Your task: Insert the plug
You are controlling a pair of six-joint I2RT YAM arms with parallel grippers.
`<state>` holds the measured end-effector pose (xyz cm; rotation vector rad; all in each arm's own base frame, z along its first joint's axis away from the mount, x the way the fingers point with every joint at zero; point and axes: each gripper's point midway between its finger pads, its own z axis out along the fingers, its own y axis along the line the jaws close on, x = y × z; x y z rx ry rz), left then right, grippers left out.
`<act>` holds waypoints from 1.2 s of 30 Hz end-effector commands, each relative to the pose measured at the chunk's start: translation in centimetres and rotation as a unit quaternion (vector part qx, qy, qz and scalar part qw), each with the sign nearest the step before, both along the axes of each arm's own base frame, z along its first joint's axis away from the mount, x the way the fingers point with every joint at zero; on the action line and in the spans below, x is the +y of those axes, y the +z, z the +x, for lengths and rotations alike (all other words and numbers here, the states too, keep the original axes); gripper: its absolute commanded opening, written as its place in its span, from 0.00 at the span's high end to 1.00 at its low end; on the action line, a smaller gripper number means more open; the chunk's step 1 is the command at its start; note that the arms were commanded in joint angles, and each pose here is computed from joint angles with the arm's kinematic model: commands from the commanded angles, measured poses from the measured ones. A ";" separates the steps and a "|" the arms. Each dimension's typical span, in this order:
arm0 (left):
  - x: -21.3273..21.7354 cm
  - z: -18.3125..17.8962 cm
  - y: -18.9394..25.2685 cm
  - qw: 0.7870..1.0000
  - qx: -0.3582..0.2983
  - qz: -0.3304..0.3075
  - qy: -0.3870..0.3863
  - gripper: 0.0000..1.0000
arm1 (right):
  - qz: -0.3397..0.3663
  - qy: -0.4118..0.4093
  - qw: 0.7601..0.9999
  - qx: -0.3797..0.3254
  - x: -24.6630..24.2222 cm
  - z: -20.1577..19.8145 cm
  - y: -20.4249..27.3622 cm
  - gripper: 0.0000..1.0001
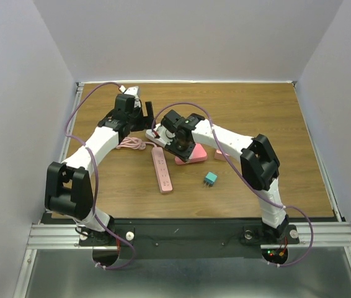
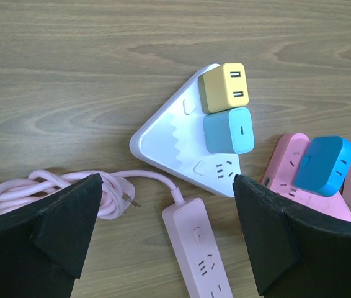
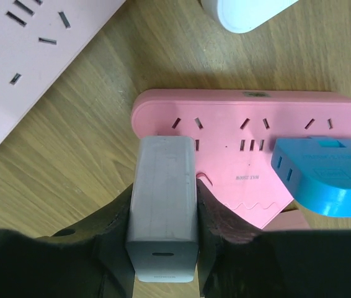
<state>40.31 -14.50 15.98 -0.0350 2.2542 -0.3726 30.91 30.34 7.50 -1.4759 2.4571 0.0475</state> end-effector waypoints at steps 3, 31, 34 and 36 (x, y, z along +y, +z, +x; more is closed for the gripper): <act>-0.2 0.0 2.8 0.999 -0.027 -0.036 -0.005 0.01 | -0.043 -0.032 0.998 -0.025 -1.8 1.5 -0.6 1.00; 0.8 0.5 2.6 0.999 -0.027 -0.037 0.001 0.01 | 0.012 -0.039 0.999 -0.032 -1.9 0.5 3.3 1.00; 0.7 0.5 2.2 0.999 -0.023 -0.039 0.000 0.01 | 0.024 -0.036 0.999 -0.031 -1.5 0.4 4.1 1.00; 0.7 0.5 2.1 0.999 -0.021 -0.040 0.000 0.01 | 0.025 -0.035 0.999 -0.029 -1.5 0.3 4.2 1.00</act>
